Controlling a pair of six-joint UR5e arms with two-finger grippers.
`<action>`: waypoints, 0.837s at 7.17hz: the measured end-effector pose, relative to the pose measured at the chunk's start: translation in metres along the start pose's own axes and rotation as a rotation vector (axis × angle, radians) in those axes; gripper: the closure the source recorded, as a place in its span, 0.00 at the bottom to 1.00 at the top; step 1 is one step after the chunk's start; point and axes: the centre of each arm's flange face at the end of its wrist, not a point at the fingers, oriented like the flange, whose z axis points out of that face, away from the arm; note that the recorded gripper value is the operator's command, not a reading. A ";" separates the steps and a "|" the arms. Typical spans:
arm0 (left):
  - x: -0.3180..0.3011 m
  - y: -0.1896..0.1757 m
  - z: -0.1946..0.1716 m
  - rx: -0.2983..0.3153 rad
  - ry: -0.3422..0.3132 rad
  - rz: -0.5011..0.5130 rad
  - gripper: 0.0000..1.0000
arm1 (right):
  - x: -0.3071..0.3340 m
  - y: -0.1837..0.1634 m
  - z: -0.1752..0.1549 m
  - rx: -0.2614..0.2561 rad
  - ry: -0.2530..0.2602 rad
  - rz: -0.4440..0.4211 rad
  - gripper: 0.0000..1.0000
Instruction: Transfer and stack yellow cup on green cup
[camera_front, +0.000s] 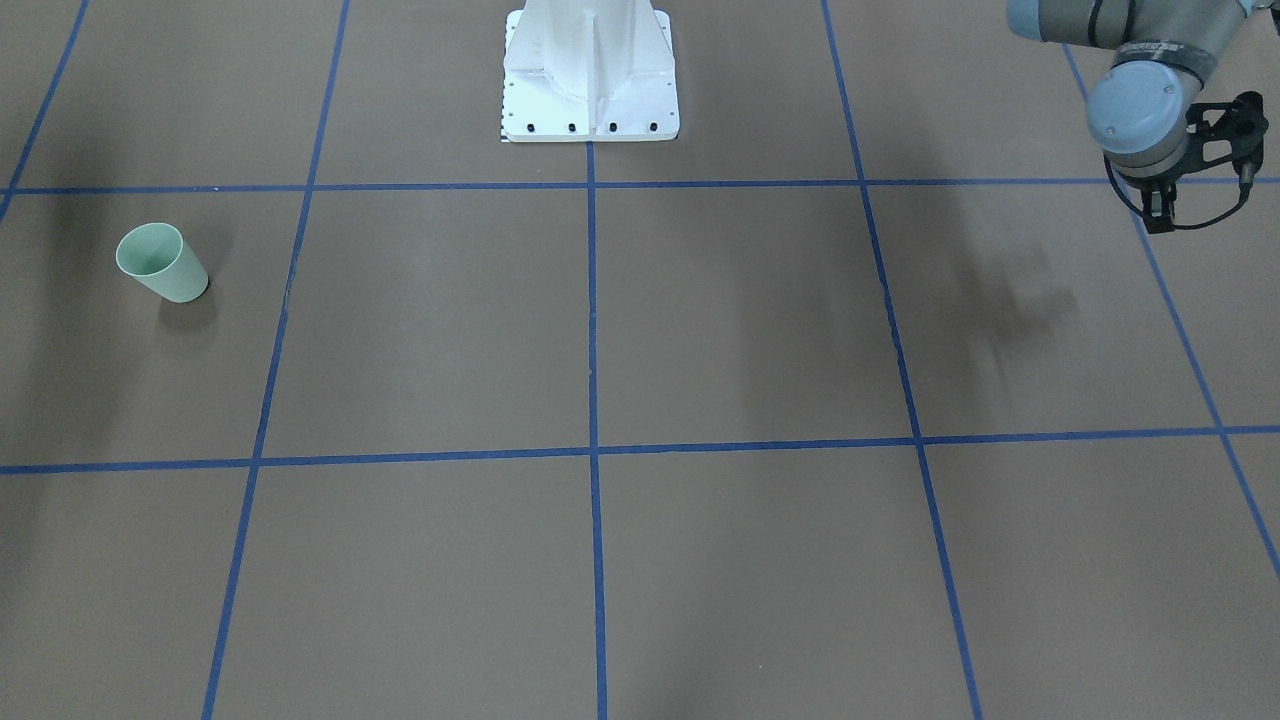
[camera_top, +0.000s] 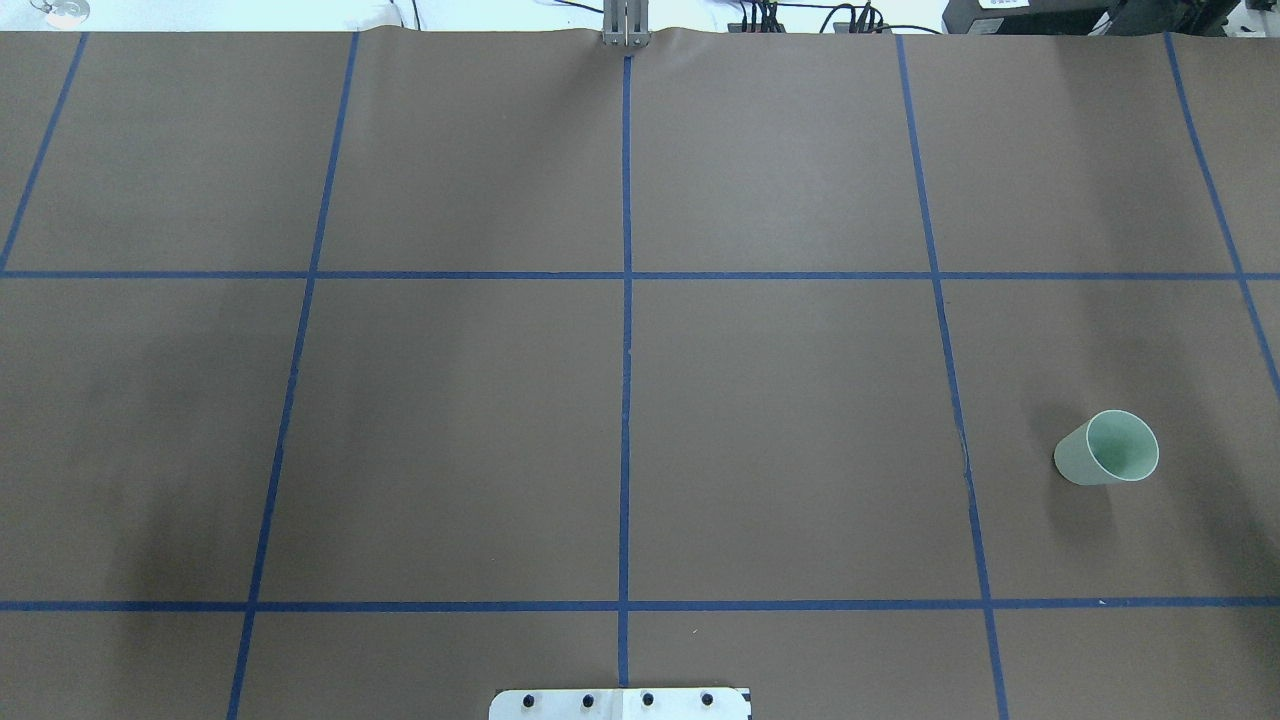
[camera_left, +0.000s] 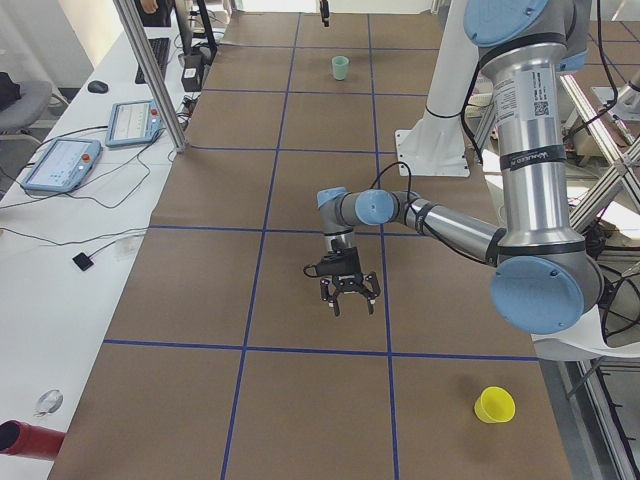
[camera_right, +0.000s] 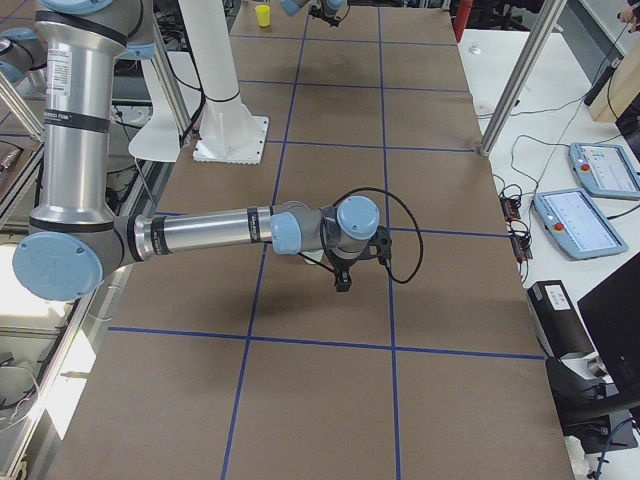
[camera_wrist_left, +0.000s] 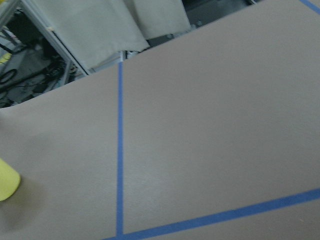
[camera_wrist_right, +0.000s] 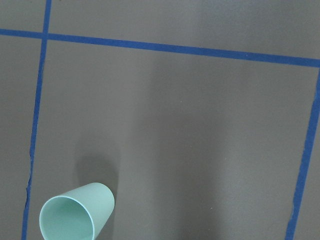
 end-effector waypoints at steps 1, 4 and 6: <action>-0.016 0.017 0.011 0.075 -0.069 -0.097 0.03 | -0.003 -0.001 0.004 -0.009 0.001 -0.007 0.00; -0.064 0.072 0.059 0.219 -0.260 -0.261 0.02 | -0.004 -0.005 0.015 -0.030 0.006 -0.013 0.00; -0.085 0.095 0.110 0.296 -0.385 -0.321 0.02 | -0.003 -0.005 0.018 -0.036 0.006 -0.012 0.00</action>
